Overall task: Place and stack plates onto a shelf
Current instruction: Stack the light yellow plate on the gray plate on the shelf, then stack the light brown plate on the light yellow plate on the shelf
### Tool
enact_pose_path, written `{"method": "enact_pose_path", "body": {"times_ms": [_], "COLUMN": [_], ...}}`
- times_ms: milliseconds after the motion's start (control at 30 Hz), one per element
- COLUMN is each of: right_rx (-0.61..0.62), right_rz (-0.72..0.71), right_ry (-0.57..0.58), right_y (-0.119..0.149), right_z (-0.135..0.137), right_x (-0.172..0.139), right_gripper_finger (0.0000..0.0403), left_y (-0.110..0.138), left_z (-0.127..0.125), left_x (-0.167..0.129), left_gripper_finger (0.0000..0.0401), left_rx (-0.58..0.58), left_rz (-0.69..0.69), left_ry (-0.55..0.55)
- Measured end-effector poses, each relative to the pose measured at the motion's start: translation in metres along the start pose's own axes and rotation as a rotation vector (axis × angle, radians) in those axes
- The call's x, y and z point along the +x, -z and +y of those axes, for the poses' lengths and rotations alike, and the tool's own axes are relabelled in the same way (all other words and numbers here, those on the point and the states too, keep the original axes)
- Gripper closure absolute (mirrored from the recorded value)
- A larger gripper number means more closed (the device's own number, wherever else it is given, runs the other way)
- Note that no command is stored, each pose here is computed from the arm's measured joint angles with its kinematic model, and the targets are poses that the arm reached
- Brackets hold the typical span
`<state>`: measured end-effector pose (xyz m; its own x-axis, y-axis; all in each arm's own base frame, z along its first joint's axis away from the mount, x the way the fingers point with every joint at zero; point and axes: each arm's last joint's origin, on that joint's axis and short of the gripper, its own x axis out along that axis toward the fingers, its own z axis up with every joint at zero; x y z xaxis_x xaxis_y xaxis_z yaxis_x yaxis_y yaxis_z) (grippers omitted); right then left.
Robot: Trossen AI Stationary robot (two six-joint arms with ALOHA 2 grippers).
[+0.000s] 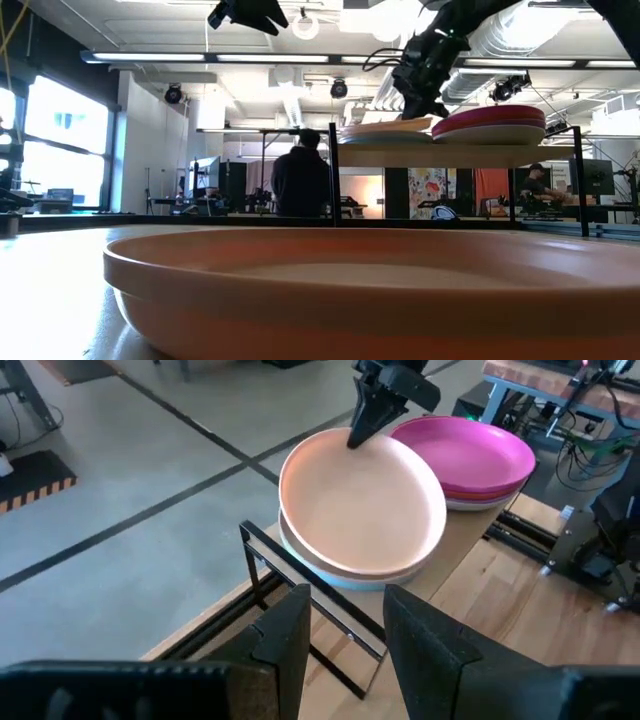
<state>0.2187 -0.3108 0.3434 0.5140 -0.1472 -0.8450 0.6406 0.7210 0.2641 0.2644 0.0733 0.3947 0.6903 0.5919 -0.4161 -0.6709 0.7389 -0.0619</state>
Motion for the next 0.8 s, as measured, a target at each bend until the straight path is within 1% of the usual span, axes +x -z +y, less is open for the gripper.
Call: {"method": "enact_pose_path", "body": {"times_ms": [167, 367, 467, 567, 667, 800], "right_rx": [-0.006, -0.028, -0.037, -0.043, -0.047, -0.053], "right_rz": [0.005, 0.019, 0.019, 0.017, 0.023, 0.019], "right_ry": [0.007, 0.074, 0.072, 0.072, 0.116, 0.119], "right_y": [0.0, 0.0, -0.001, -0.001, -0.001, -0.001], "right_z": [0.003, 0.01, 0.013, 0.015, 0.015, 0.016], "right_x": [0.001, 0.004, 0.005, 0.006, 0.006, 0.006], "right_gripper_finger": [0.0403, 0.0399, 0.0384, 0.036, 0.0336, 0.0317], "left_y": [0.0, 0.0, 0.0, 0.0, 0.0, 0.0], "left_z": [0.0, -0.001, -0.001, -0.001, -0.001, -0.001], "left_x": [0.0, 0.0, 0.0, 0.0, 0.0, 0.0], "left_gripper_finger": [0.0286, 0.0286, 0.0286, 0.0286, 0.0286, 0.0286], "left_rx": [-0.004, -0.005, -0.005, -0.005, -0.006, -0.006], "left_rz": [0.0, 0.005, 0.005, 0.005, 0.005, 0.005], "left_ry": [0.001, 0.017, 0.018, 0.017, 0.018, 0.019]}}
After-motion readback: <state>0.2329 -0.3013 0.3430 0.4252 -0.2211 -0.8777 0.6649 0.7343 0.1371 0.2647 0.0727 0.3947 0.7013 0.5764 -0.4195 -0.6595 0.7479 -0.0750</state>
